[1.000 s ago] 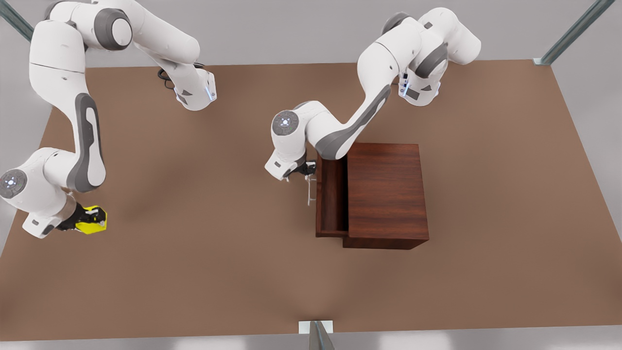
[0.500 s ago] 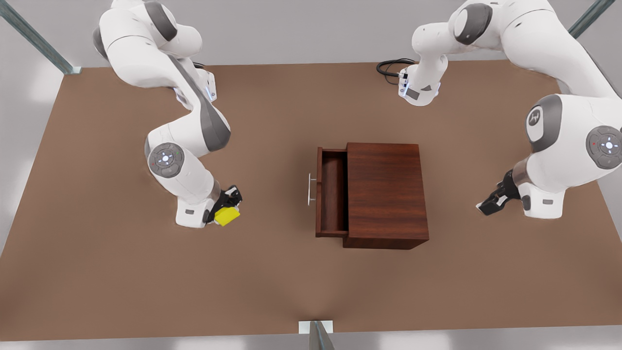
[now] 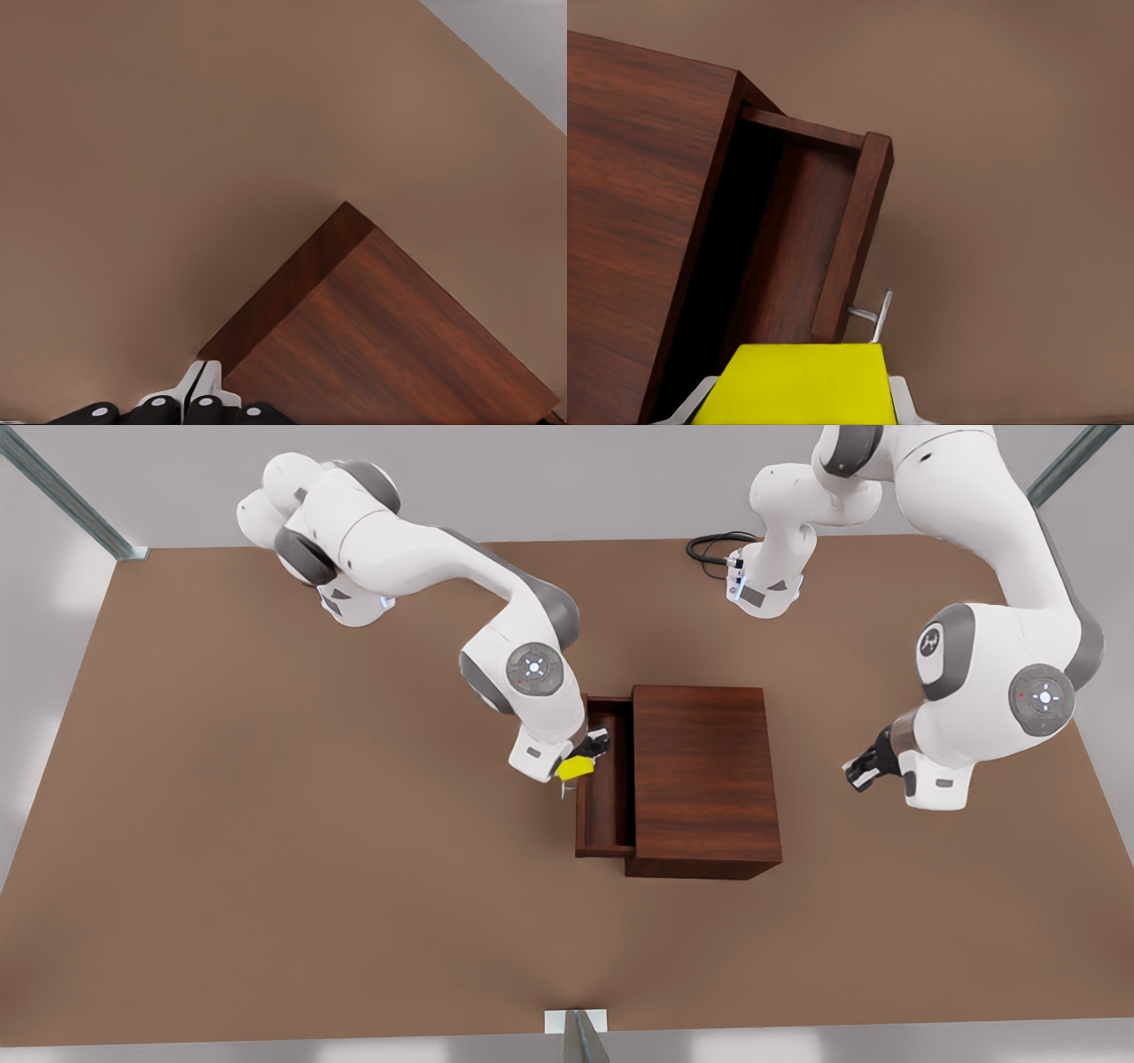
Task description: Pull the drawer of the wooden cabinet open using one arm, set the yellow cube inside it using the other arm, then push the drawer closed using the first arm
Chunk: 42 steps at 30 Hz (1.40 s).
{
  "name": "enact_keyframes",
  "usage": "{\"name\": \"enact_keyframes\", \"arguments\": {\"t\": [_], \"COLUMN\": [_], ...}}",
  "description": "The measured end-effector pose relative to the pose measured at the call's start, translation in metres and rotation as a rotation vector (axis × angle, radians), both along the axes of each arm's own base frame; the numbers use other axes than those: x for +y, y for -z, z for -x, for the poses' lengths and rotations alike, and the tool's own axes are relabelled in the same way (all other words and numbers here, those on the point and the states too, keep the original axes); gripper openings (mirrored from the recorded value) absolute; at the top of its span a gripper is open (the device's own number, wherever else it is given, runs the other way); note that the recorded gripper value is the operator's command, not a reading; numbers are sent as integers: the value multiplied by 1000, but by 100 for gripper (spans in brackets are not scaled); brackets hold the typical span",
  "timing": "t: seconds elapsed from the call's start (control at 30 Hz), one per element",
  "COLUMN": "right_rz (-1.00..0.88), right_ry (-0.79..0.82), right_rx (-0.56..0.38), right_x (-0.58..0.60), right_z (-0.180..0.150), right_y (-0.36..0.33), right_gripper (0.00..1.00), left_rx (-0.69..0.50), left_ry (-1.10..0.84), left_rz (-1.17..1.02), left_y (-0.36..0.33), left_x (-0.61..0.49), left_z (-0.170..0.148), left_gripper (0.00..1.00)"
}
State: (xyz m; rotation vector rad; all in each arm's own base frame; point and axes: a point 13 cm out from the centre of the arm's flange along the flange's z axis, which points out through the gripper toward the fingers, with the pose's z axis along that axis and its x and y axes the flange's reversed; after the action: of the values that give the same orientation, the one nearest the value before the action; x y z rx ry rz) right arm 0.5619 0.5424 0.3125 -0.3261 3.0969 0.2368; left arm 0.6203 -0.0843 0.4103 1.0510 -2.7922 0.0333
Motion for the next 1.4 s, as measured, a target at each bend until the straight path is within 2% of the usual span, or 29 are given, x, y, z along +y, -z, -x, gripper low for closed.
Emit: {"name": "enact_keyframes", "arguments": {"t": [0.23, 0.27, 0.3, 0.33, 0.43, 0.5, 0.6, 0.7, 0.77, 0.83, 0.9, 0.97, 1.13, 1.23, 1.4], "right_rz": [-29, -36, -41, -46, -53, -64, -88, -46, 25, 104, 176, 185, 166, 175, 182], "right_ry": [176, 201, 225, 248, 313, 380, 533, 674, 774, 830, 812, 763, 535, 426, 291], "right_rx": [-3, -5, -5, -6, -8, -22, -113, -196, -222, -172, -50, 15, 7, 37, -19], "right_x": [50, 52, 54, 55, 53, 29, -93, -261, -398, -491, -536, -557, -526, -515, -502], "right_z": [9, 8, 7, 5, 0, -22, -95, -125, -109, -83, -55, -50, -87, -81, -91], "right_y": [52, 52, 54, 54, 52, 27, -87, -197, -254, -256, -204, -173, -169, -147, -145], "right_gripper": [71, 80, 93, 100, 100, 100, 100, 100, 100, 100, 100, 100, 100, 100, 100], "left_rx": [8, 8, 8, 9, 12, 14, 23, 6, -34, -84, -129, -158, -191, -180, -145], "left_ry": [-169, -193, -216, -238, -296, -319, -284, -227, -214, -228, -278, -349, -525, -591, -646], "left_rz": [52, 53, 53, 53, 51, 62, 76, 88, 99, 98, 108, 107, 86, 58, -10], "left_y": [6, 6, 6, 6, 6, 5, 17, 42, 65, 97, 125, 152, 191, 199, 211], "left_x": [-42, -43, -44, -45, -46, -63, -154, -291, -377, -442, -483, -499, -495, -489, -477], "left_z": [-5, -6, -7, -7, -9, -8, 8, 44, 69, 92, 102, 100, 83, 83, 94], "left_gripper": [21, 21, 21, 21, 21, 21, 21, 21, 21, 21, 21, 21, 21, 21, 21]}}
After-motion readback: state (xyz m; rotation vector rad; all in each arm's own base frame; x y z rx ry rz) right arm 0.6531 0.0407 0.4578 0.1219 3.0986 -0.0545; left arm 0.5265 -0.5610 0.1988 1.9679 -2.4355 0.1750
